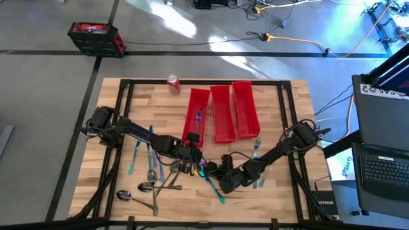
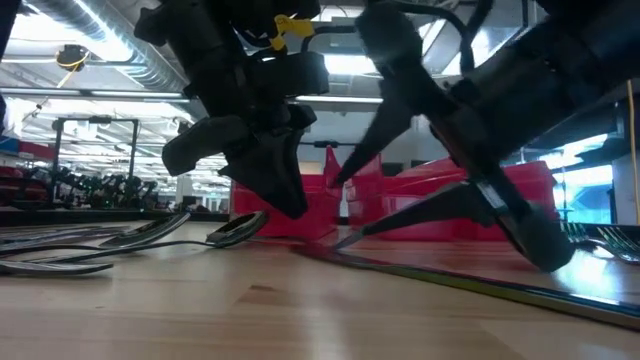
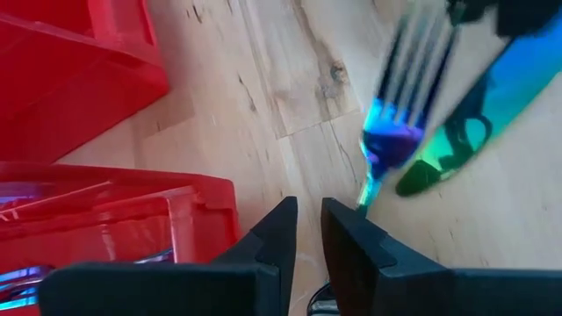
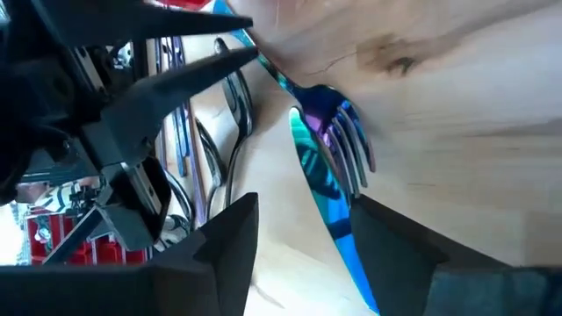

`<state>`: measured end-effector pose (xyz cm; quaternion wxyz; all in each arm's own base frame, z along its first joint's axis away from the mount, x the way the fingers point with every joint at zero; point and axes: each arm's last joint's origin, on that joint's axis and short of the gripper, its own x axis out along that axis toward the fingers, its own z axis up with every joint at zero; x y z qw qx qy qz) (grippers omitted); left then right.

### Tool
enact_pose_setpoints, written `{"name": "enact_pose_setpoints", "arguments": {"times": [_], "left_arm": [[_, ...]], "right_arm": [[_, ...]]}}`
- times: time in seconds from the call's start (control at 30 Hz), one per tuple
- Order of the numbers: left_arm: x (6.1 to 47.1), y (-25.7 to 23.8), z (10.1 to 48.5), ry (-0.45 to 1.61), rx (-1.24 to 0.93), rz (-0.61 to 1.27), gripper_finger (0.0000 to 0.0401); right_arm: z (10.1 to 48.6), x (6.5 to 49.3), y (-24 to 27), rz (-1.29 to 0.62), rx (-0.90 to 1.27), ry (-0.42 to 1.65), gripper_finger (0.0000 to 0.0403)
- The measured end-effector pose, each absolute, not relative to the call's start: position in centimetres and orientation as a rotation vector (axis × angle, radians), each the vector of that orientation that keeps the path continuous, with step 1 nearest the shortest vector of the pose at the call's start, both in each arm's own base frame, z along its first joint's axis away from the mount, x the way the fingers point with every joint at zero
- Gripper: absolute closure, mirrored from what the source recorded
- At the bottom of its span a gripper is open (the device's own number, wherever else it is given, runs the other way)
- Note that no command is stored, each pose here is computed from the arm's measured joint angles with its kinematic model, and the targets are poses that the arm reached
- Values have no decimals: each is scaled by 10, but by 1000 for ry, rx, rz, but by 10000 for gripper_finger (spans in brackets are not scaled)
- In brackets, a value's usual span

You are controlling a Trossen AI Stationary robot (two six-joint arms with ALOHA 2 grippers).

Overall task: Sort silverware
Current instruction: Put the purple fork into the left red bin

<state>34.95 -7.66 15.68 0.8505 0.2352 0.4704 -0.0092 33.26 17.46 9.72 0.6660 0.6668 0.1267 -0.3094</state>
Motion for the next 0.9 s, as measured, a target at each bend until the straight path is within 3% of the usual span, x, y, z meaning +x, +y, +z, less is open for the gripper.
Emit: {"name": "enact_pose_setpoints", "arguments": {"times": [0.5, 0.9], "left_arm": [[349, -77, 156, 1001, 512, -43, 358], [348, -76, 156, 1016, 521, -50, 358]], "right_arm": [[90, 328, 170, -819, 1583, 168, 238], [86, 328, 167, -847, 1589, 199, 246]]}}
